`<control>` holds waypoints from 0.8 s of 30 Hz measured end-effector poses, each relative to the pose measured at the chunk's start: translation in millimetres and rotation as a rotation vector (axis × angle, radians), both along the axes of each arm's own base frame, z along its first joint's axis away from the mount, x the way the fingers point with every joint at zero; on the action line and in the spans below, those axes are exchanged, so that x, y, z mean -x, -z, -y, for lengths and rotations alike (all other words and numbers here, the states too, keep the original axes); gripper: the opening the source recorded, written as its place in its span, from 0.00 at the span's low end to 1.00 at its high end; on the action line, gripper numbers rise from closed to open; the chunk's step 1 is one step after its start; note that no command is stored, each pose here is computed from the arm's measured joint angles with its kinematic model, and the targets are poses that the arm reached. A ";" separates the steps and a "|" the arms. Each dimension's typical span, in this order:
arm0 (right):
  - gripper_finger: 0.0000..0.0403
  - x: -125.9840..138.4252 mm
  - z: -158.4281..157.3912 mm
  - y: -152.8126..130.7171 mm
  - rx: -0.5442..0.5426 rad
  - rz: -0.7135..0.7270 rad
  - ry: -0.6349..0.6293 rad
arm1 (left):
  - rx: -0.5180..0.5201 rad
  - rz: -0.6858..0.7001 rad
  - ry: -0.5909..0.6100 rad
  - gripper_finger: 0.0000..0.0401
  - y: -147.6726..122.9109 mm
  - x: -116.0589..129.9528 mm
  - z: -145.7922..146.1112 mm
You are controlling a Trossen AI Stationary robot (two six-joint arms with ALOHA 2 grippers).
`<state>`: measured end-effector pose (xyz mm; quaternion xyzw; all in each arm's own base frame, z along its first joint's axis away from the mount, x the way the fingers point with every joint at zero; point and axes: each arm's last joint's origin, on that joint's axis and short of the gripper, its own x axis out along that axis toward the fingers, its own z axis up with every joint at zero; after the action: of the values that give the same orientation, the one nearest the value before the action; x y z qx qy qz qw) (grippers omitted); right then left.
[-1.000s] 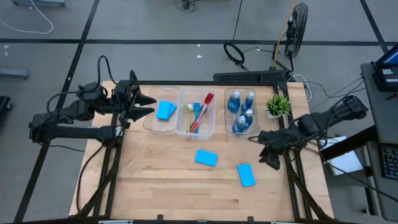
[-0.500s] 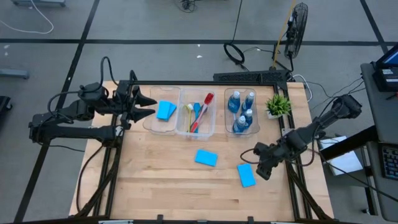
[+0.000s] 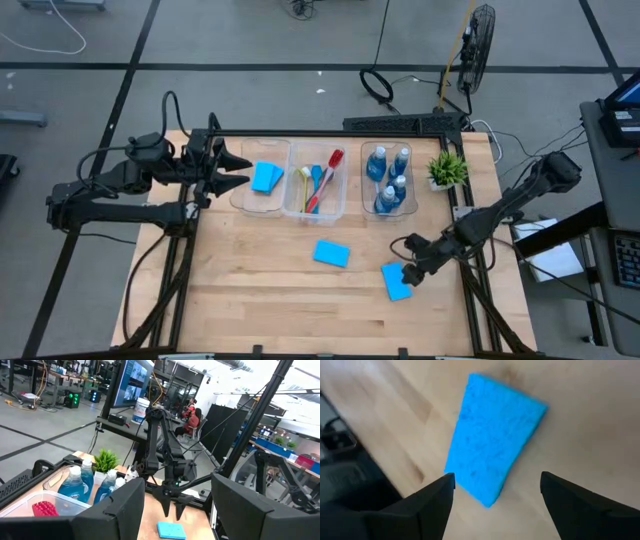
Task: Pick & Place Kitchen Sink Supplies
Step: Put the sponge into the left transparent bin
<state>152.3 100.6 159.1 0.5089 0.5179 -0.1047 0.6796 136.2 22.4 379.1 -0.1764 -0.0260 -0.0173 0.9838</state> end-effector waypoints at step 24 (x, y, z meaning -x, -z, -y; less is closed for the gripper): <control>0.66 -2.7 1.8 49.1 0.200 -0.235 0.120 | 0.004 -0.006 0.001 0.57 0.5 0.0 0.0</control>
<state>154.9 98.8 110.0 0.4527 0.5497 -0.2550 0.6541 136.2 22.4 378.6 -0.1785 -0.0232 -0.0172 0.9835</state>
